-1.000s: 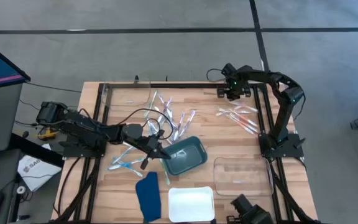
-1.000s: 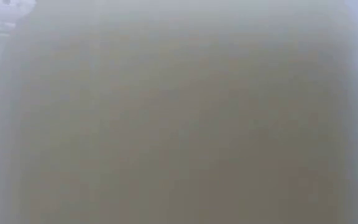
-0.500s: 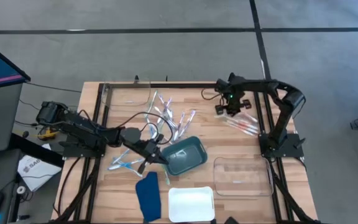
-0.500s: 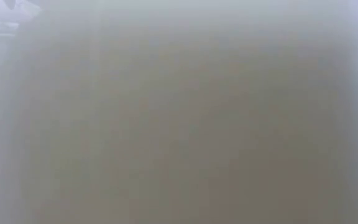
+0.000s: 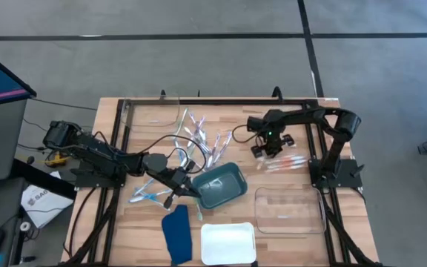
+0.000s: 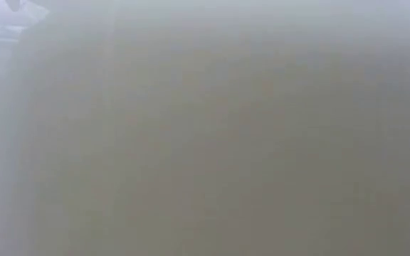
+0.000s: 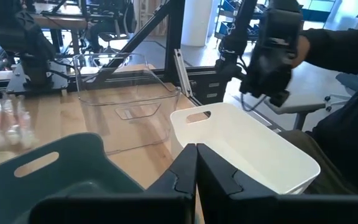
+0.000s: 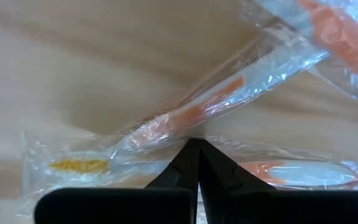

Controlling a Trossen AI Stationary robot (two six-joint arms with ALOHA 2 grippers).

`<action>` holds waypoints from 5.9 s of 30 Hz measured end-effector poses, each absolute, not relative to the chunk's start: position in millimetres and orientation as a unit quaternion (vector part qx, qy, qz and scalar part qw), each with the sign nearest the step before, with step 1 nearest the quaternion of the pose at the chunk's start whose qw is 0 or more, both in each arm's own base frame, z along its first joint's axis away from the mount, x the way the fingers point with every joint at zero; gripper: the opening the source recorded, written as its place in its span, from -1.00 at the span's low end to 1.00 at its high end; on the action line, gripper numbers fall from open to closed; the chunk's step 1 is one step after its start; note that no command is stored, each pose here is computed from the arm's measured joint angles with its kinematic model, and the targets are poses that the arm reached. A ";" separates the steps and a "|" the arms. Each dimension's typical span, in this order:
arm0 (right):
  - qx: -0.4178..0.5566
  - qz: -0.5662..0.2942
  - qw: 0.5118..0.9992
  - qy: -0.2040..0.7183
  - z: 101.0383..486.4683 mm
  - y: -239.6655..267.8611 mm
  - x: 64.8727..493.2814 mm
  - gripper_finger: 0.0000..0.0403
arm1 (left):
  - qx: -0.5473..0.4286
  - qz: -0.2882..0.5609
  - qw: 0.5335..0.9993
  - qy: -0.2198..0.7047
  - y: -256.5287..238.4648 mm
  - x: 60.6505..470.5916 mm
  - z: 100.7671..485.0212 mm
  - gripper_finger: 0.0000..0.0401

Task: Pick & Place Toothbrushes
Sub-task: Adjust the orange toothbrushes, then adjust the bottom transparent bin

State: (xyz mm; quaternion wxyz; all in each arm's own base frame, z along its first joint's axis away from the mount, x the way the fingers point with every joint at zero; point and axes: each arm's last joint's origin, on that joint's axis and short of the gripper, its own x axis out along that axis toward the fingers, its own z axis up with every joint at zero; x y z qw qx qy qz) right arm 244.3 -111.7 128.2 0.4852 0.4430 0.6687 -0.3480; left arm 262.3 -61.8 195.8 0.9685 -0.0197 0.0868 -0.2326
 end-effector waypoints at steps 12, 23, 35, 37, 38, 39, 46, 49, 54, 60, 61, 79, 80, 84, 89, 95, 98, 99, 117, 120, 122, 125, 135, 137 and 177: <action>0.422 -0.250 0.539 0.684 132.3 -54.1 278.0 -1.00 | -0.018 -0.228 0.970 0.086 -61.6 262.4 195.8 -1.00; 0.360 -0.243 0.656 0.617 184.3 -49.3 314.6 -1.00 | -0.018 -0.228 0.970 0.086 -61.6 262.4 195.8 -1.00; 0.171 -0.315 0.845 0.397 306.2 -0.5 271.1 -1.00 | -0.016 -0.207 0.974 0.092 -59.2 260.9 191.9 -1.00; 0.166 -0.325 0.858 0.361 318.8 13.2 257.3 -1.00 | -0.016 -0.202 0.975 0.092 -58.2 261.2 192.0 -1.00; 0.171 -0.326 0.862 0.347 323.1 19.8 251.7 -1.00 | -0.016 -0.202 0.975 0.092 -58.1 261.2 192.0 -1.00; 0.179 -0.325 0.865 0.337 326.5 25.9 246.2 -1.00 | -0.016 -0.201 0.975 0.092 -58.0 261.3 192.0 -1.00; 0.227 -0.298 0.851 0.369 324.1 60.9 222.2 -1.00 | -0.017 -0.199 0.976 0.092 -58.0 261.3 192.0 -1.00; 0.240 -0.283 0.829 0.419 315.8 75.8 215.9 -1.00 | -0.017 -0.199 0.976 0.092 -58.0 261.2 191.9 -1.00; 0.250 -0.301 0.775 0.497 298.9 97.0 206.3 -1.00 | -0.020 -0.199 0.975 0.093 -58.0 261.2 191.9 -1.00; 0.221 -0.452 0.667 0.550 279.7 97.7 193.1 -1.00 | -0.021 -0.201 0.975 0.093 -59.4 260.9 191.8 -1.00; 0.218 -0.465 0.651 0.559 276.1 98.7 194.1 -1.00 | -0.021 -0.203 0.975 0.093 -60.2 260.7 191.8 -1.00; 0.195 -0.411 0.579 0.676 219.7 128.0 227.1 -1.00 | -0.032 -0.237 0.967 0.087 -80.1 255.6 193.7 -1.00; 0.198 -0.407 0.580 0.678 218.3 130.2 227.7 -1.00 | -0.031 -0.234 0.968 0.086 -81.9 255.1 193.8 -1.00; 0.214 -0.383 0.598 0.671 216.3 138.8 230.0 -1.00 | -0.027 -0.226 0.970 0.082 -89.6 252.8 194.4 -1.00; 0.245 -0.361 0.606 0.665 214.7 151.7 230.0 -1.00 | -0.023 -0.221 0.972 0.082 -98.6 249.6 194.3 -1.00; 0.264 -0.344 0.611 0.663 214.0 165.7 226.0 -1.00 | -0.020 -0.213 0.974 0.076 -105.9 246.8 195.2 -0.99; 0.261 -0.345 0.611 0.664 214.1 167.9 223.6 -1.00 | -0.019 -0.209 0.975 0.075 -105.7 247.0 195.4 -0.99; 0.263 -0.342 0.610 0.665 214.0 168.5 224.0 -1.00 | -0.019 -0.209 0.975 0.074 -105.6 247.0 195.5 -0.99; 0.347 -0.257 0.573 0.696 199.8 209.6 226.4 -1.00 | -0.016 -0.208 0.975 0.072 -105.2 247.2 195.7 -0.99; 0.346 -0.245 0.558 0.713 193.9 216.1 225.9 -1.00 | -0.016 -0.208 0.975 0.072 -105.2 247.2 195.8 -0.99; 0.349 -0.236 0.543 0.726 187.0 219.9 228.0 -1.00 | -0.016 -0.208 0.975 0.071 -105.2 247.2 195.9 -0.99; 0.358 -0.201 0.526 0.745 183.5 226.9 230.1 -1.00 | -0.016 -0.207 0.976 0.070 -105.1 247.3 196.0 -0.99; 0.334 -0.241 0.520 0.748 197.9 216.6 223.5 -1.00 | -0.012 -0.205 0.976 0.069 -105.0 247.4 196.2 -0.99; 0.330 -0.243 0.540 0.735 211.7 216.1 222.7 -1.00 | -0.004 -0.205 0.976 0.068 -104.9 247.4 196.1 -0.99; 0.312 -0.411 0.607 0.605 195.4 155.7 221.6 -1.00 | 0.002 -0.198 0.978 0.070 -104.2 247.6 195.5 -0.99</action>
